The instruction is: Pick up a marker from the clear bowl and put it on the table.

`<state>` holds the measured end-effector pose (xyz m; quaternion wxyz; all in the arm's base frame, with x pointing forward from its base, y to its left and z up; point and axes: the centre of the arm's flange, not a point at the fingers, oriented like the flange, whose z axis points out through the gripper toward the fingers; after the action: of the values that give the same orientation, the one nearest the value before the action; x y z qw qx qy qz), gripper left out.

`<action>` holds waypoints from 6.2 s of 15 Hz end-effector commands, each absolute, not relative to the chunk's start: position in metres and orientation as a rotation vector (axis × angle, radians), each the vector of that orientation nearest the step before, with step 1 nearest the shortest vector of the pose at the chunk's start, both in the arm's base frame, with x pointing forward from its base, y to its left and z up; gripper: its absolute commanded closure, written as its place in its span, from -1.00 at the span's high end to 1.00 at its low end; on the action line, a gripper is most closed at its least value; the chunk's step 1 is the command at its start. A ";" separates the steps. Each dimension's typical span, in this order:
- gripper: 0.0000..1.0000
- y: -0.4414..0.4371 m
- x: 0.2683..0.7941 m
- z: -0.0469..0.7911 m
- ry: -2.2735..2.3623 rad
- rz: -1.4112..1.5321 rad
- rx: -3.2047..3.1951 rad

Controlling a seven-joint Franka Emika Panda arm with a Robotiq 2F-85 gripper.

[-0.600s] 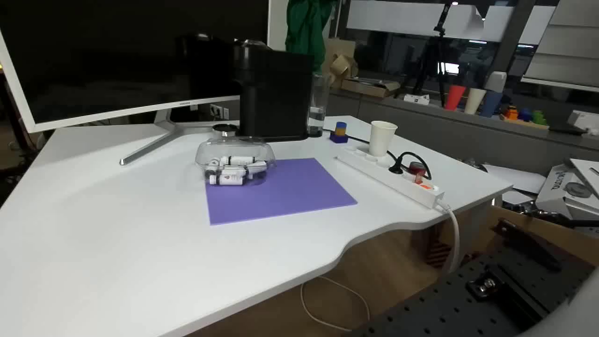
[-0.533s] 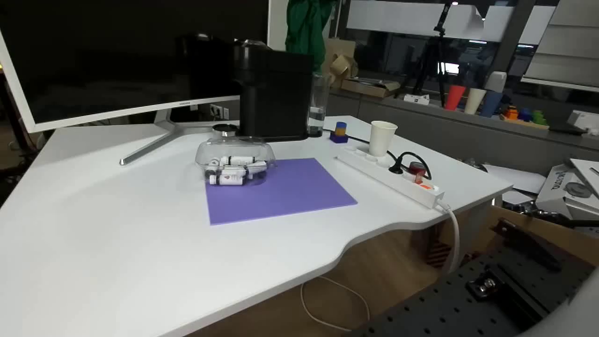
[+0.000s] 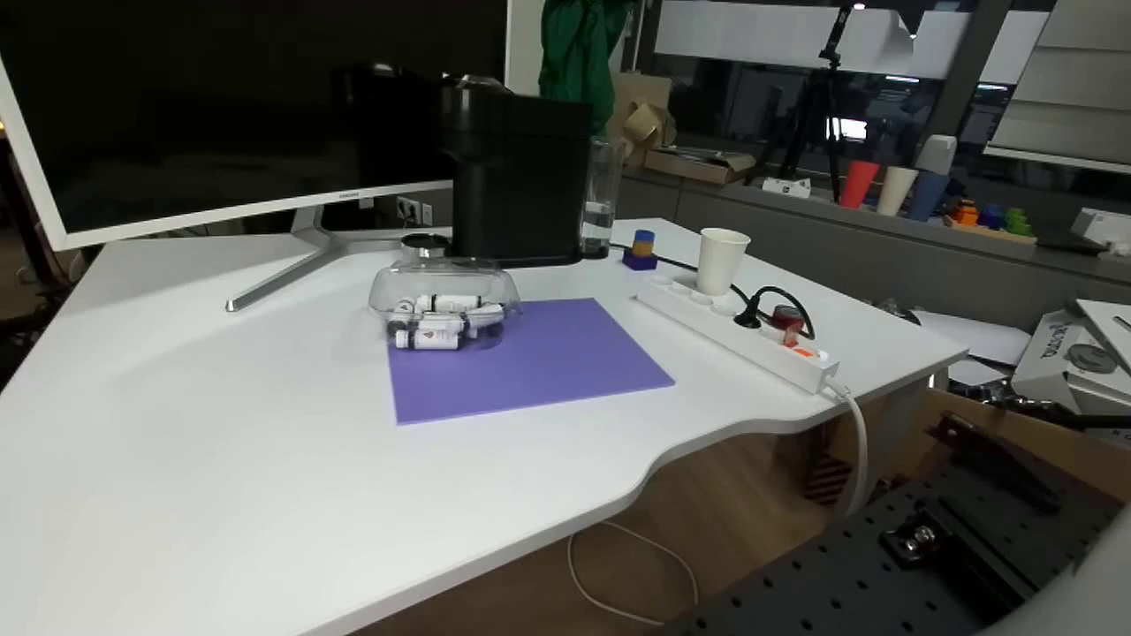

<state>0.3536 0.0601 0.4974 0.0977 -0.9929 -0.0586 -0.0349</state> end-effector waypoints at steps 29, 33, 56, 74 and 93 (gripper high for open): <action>1.00 0.081 0.562 0.349 -0.955 0.087 -3.203; 1.00 0.079 0.570 0.330 -1.304 0.034 -3.025; 1.00 0.104 0.609 0.195 -1.525 -0.011 -2.848; -0.31 0.115 0.631 0.149 -1.376 0.006 -2.909; -0.87 0.029 0.561 0.241 -0.961 0.086 -3.166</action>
<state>0.5852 0.0533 0.2471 -0.0748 -0.9403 -0.3319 0.0089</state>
